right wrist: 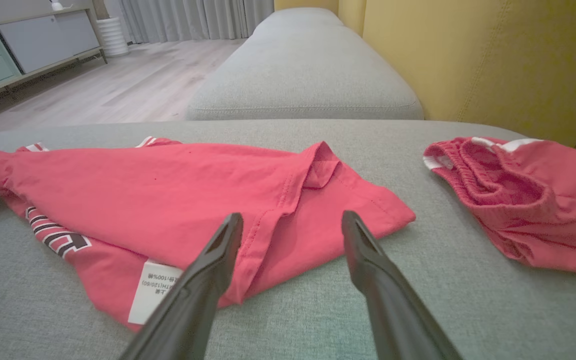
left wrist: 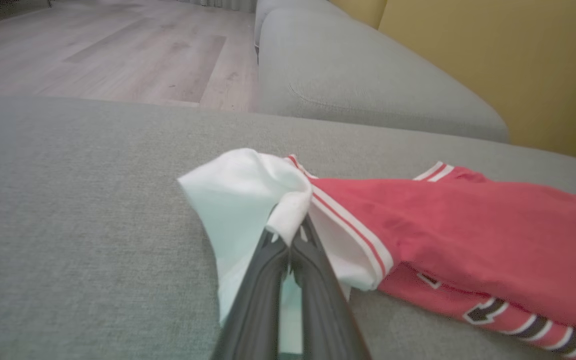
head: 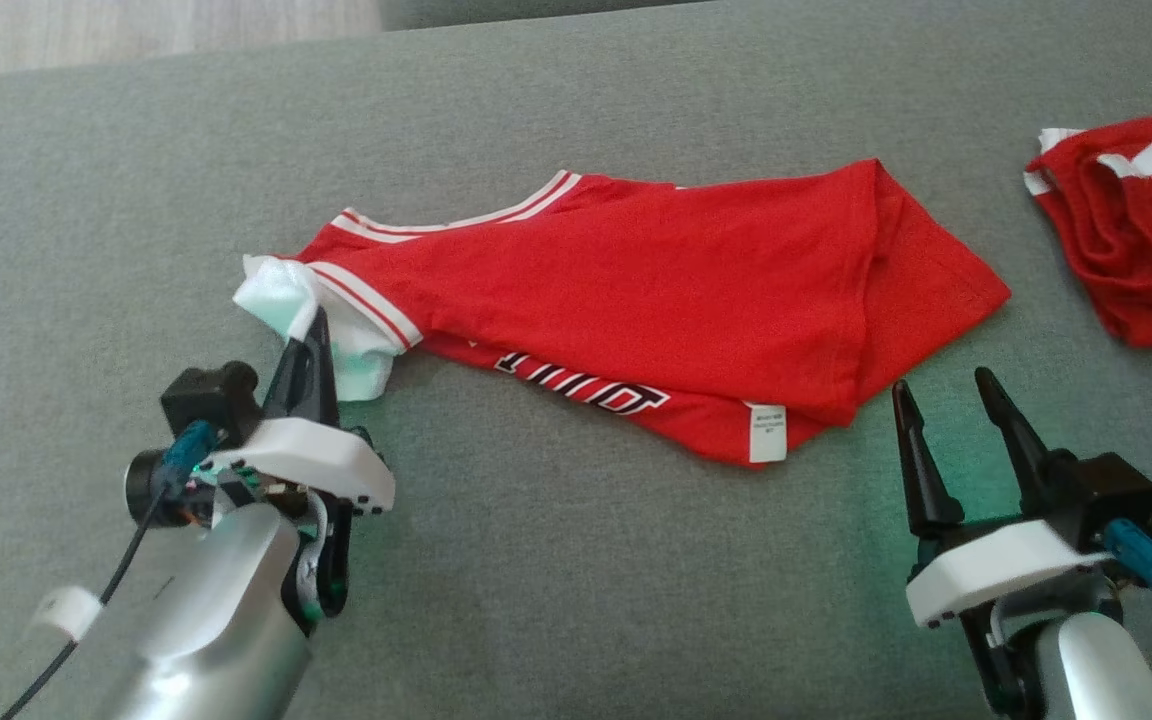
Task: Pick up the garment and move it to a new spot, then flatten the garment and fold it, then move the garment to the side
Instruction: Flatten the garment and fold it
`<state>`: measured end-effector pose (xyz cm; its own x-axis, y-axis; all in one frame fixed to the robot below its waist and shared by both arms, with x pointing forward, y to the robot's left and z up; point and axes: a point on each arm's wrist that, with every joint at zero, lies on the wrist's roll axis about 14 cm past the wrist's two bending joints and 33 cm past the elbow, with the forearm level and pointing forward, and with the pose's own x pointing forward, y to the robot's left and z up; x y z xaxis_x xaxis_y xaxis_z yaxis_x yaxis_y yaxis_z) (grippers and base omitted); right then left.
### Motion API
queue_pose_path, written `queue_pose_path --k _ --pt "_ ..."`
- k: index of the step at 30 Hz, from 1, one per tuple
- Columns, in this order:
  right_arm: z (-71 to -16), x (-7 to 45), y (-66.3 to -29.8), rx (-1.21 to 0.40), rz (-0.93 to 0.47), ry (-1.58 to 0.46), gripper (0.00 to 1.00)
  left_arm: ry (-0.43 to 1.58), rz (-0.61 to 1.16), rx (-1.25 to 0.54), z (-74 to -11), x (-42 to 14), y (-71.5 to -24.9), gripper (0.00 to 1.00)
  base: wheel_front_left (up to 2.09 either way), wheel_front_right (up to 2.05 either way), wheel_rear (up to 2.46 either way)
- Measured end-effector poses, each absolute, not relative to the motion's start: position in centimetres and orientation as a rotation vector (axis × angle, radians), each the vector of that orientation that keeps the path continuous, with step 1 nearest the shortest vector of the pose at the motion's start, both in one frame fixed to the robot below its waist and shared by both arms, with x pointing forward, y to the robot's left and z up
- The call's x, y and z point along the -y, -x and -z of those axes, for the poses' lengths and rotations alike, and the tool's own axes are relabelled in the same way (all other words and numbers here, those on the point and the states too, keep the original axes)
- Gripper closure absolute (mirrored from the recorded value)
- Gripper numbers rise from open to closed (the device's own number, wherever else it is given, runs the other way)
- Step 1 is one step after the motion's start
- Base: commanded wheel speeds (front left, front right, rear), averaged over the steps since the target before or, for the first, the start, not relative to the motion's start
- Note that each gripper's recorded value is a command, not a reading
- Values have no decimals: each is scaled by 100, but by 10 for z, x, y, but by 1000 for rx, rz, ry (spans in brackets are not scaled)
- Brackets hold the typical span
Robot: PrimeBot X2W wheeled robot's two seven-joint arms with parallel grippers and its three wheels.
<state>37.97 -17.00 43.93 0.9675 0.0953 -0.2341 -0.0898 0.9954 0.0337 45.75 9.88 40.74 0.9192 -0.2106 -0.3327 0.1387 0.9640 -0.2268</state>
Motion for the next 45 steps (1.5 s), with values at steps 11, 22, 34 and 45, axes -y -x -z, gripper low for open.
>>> queue_pose_path --k 11,22,34,45 --pt "-403 142 -386 -409 -163 -119 0 276 93 -226 -440 -127 -439 100 0 0 0" --pt "-373 114 -388 -537 -229 -191 0 283 75 -215 -448 -132 -430 100 0 0 0" --pt "-387 101 -398 -478 -271 -199 0 279 78 -212 -450 -132 -428 100 0 0 0" --pt "-397 93 -402 -459 -293 -233 0 271 72 -224 -445 -134 -431 100 0 0 0"
